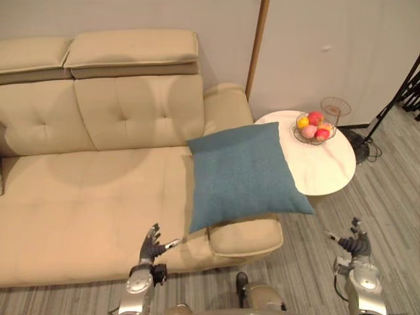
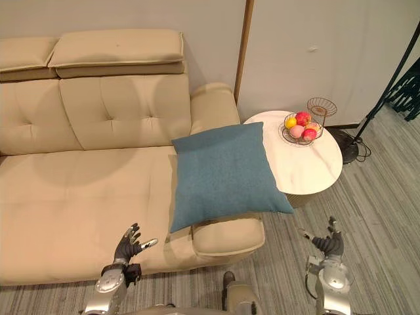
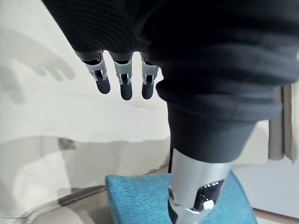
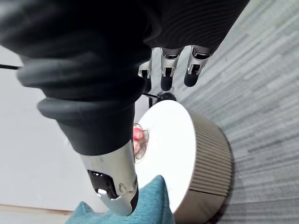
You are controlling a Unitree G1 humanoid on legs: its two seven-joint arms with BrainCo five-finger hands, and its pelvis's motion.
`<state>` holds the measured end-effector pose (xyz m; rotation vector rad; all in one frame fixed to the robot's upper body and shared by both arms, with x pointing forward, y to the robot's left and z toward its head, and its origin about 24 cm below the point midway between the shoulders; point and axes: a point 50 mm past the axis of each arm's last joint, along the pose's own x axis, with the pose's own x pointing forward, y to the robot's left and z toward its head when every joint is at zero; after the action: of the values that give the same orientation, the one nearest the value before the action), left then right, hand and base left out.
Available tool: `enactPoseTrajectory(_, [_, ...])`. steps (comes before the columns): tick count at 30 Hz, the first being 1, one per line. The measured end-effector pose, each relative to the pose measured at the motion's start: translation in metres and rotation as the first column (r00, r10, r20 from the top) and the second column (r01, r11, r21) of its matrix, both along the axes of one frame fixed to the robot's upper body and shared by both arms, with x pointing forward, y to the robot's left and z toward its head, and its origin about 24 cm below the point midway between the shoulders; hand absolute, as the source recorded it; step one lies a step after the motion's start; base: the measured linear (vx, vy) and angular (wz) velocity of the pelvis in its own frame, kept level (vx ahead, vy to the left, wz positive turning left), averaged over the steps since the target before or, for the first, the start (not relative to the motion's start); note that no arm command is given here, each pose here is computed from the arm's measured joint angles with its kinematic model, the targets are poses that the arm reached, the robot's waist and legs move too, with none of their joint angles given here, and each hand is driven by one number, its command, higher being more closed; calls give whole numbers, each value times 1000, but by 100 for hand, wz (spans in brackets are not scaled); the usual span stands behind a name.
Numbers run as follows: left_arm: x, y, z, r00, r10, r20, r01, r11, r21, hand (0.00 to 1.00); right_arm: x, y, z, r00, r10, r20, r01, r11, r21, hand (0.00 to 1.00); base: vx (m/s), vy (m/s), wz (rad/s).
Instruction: Pick up cushions and gather them together orderly.
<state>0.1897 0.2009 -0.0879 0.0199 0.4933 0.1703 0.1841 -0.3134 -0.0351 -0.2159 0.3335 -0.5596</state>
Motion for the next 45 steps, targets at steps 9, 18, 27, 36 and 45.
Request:
enactPoseTrajectory(9, [90, -20, 55, 971, -87, 221, 87, 996, 11, 0, 103, 27, 61, 963, 215, 161, -199, 974, -111, 0, -60, 45, 0])
enactPoseTrajectory(18, [197, -63, 179, 865, -110, 489, 131, 991, -9, 100, 209, 88, 193, 838, 325, 437, -291, 946, -145, 100, -169, 7, 2])
enactPoseTrajectory(27, [217, -81, 233, 805, -74, 589, 117, 992, -35, 100, 223, 125, 249, 732, 414, 541, -353, 910, -219, 100, -51, -80, -6])
enactPoseTrajectory(36, [203, -61, 249, 719, -52, 693, 91, 996, -20, 100, 185, 155, 213, 611, 559, 561, -488, 823, -289, 100, 55, -40, -10])
enactPoseTrajectory(45, [119, -39, 155, 801, -12, 599, 73, 994, -78, 100, 104, 173, 134, 588, 609, 532, -649, 748, -139, 100, 48, -1, 8])
